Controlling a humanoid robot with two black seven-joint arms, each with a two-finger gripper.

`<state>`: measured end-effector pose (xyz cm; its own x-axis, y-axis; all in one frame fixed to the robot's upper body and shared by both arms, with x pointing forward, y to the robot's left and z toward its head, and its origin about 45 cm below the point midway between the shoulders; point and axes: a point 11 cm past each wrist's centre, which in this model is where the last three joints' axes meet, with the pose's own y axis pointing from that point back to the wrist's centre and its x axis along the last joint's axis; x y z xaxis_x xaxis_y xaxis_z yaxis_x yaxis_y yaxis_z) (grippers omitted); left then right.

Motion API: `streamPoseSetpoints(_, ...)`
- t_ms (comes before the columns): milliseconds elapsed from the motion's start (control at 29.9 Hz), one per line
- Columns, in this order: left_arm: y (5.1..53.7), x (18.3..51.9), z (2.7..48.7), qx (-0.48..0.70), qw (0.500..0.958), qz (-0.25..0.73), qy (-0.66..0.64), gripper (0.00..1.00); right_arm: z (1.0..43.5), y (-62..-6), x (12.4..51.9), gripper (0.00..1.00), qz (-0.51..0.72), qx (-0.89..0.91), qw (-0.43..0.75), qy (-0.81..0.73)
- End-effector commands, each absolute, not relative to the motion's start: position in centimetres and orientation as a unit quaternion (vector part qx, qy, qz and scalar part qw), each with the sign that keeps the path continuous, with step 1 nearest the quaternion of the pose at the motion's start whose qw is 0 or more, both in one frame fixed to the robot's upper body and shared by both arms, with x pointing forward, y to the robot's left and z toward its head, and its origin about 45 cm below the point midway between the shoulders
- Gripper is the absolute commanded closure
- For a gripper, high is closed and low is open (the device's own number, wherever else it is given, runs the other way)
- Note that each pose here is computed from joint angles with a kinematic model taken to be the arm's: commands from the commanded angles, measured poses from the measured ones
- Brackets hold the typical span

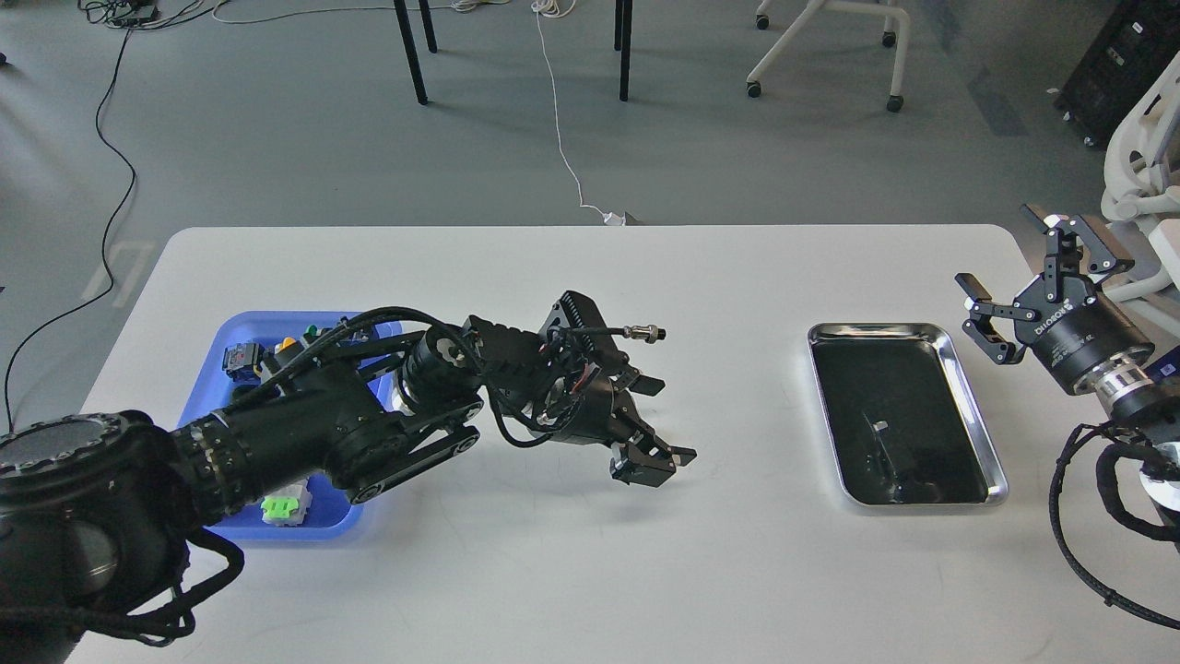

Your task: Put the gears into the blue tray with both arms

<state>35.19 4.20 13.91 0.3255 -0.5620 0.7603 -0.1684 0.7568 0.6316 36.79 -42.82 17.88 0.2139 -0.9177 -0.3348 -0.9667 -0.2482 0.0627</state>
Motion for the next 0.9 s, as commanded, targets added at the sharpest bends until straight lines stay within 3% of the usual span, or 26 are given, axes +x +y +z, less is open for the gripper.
streamPoseSetpoints(0, 4.2, 35.5, 13.1, 0.336, 0.743, -0.136, -0.563, 0.07, 17.8, -42.9, 36.7, 0.02, 0.154, -0.775, 0.079, 0.608)
streamPoseSetpoints(134, 4.8, 35.8, 12.5, 0.349, 0.742, -0.136, -0.556, 0.14, 17.6, -43.0, 36.5, 0.02, 0.155, -0.774, 0.077, 0.609)
streamPoseSetpoints(267, 4.9, 35.8, 12.4, 0.350, 0.742, -0.137, -0.556, 0.15, 17.6, -43.0, 36.5, 0.02, 0.155, -0.774, 0.077, 0.609)
streamPoseSetpoints(301, 5.2, 35.7, 12.0, 0.355, 0.739, -0.142, -0.555, 0.22, 17.7, -42.9, 36.5, 0.02, 0.156, -0.774, 0.077, 0.609)
streamPoseSetpoints(768, 5.3, 35.7, 12.0, 0.356, 0.739, -0.142, -0.554, 0.24, 17.6, -42.9, 36.6, 0.02, 0.156, -0.774, 0.078, 0.608)
streamPoseSetpoints(802, 6.4, 35.5, 10.5, 0.377, 0.731, -0.158, -0.546, 0.42, 17.7, -42.9, 36.5, 0.02, 0.156, -0.774, 0.077, 0.609)
streamPoseSetpoints(869, 6.5, 35.5, 10.4, 0.378, 0.732, -0.158, -0.545, 0.44, 17.7, -42.9, 36.5, 0.02, 0.156, -0.774, 0.077, 0.609)
